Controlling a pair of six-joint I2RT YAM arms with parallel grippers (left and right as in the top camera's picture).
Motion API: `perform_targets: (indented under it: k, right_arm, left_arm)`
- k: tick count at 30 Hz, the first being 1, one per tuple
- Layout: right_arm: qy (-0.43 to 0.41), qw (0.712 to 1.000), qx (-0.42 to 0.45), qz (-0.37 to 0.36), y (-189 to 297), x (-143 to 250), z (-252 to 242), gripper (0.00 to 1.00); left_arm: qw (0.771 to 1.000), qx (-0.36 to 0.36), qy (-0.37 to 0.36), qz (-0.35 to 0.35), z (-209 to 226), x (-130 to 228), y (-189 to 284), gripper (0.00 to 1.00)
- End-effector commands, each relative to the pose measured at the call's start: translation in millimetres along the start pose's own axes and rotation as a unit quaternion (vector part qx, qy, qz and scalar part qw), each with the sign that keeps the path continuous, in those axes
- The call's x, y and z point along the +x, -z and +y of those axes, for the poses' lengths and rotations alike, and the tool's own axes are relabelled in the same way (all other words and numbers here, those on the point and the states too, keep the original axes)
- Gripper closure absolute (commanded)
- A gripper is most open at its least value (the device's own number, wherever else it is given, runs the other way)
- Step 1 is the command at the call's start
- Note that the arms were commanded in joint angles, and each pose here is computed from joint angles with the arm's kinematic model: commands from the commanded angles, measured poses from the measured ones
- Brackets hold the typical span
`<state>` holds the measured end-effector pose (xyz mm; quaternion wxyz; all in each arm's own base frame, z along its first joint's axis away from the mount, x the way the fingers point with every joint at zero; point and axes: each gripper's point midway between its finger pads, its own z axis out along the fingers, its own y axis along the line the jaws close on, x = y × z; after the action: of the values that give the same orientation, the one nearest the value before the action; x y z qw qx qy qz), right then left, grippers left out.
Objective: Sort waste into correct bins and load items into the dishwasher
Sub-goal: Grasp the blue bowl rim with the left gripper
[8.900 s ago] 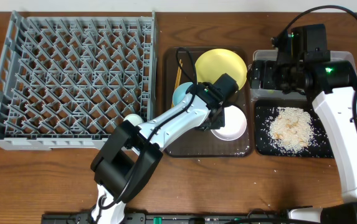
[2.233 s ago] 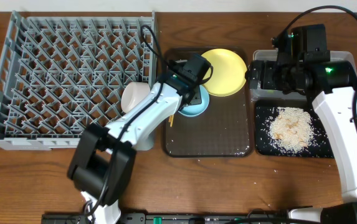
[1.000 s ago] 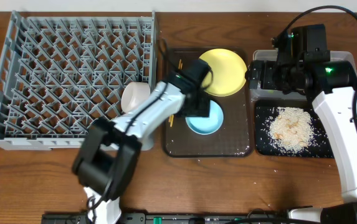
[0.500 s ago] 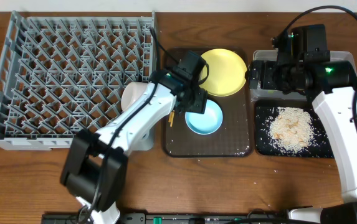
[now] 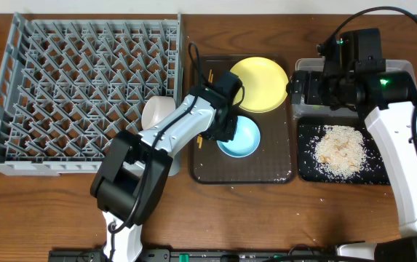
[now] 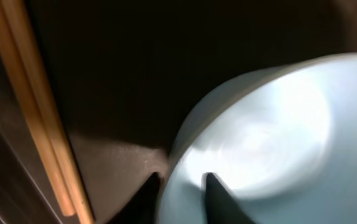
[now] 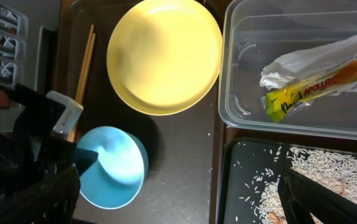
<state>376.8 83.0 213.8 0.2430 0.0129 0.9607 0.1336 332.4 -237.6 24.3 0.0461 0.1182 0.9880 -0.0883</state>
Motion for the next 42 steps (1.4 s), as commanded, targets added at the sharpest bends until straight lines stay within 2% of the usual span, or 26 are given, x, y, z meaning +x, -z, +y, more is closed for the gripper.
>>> perform_targets:
  k: [1,6,10,13,17,20,22,26,28,37,42]
  right_arm:
    - [-0.001,1.000,0.001,-0.002,2,0,-1,0.01]
    - [-0.001,1.000,0.001,-0.002,2,0,-1,0.01]
    - [-0.001,1.000,0.001,-0.002,2,0,-1,0.01]
    - [-0.001,1.000,0.001,-0.002,2,0,-1,0.01]
    - [-0.001,1.000,0.001,-0.002,2,0,-1,0.01]
    - [-0.001,1.000,0.001,-0.002,2,0,-1,0.01]
    - [-0.001,1.000,0.001,-0.002,2,0,-1,0.01]
    - [-0.001,1.000,0.001,-0.002,2,0,-1,0.01]
    - [-0.001,1.000,0.001,-0.002,2,0,-1,0.01]
    - [-0.001,1.000,0.001,-0.002,2,0,-1,0.01]
    - [-0.001,1.000,0.001,-0.002,2,0,-1,0.01]
  left_arm:
    - [1.000,-0.005,-0.003,-0.008,2,-2,5,0.92]
    - [0.999,-0.007,-0.007,-0.045,-1,-17,33,0.93]
    - [0.993,-0.052,-0.006,-0.107,12,-32,71,0.93]
    - [0.981,-0.107,0.001,-0.164,30,-42,106,0.92]
    - [0.953,-0.191,0.011,-0.235,58,-53,153,0.92]
    - [0.947,-0.192,0.011,-0.256,58,-56,167,0.92]
    - [0.956,-0.159,0.006,-0.246,47,-54,161,0.89]
    - [0.980,-0.045,0.008,-0.192,11,-40,131,0.67]
    - [0.986,-0.020,0.029,-0.164,4,-34,115,0.63]
    - [0.996,0.008,0.067,-0.056,-4,-13,43,0.52]
    - [0.996,0.007,0.085,-0.020,-2,-5,18,0.51]
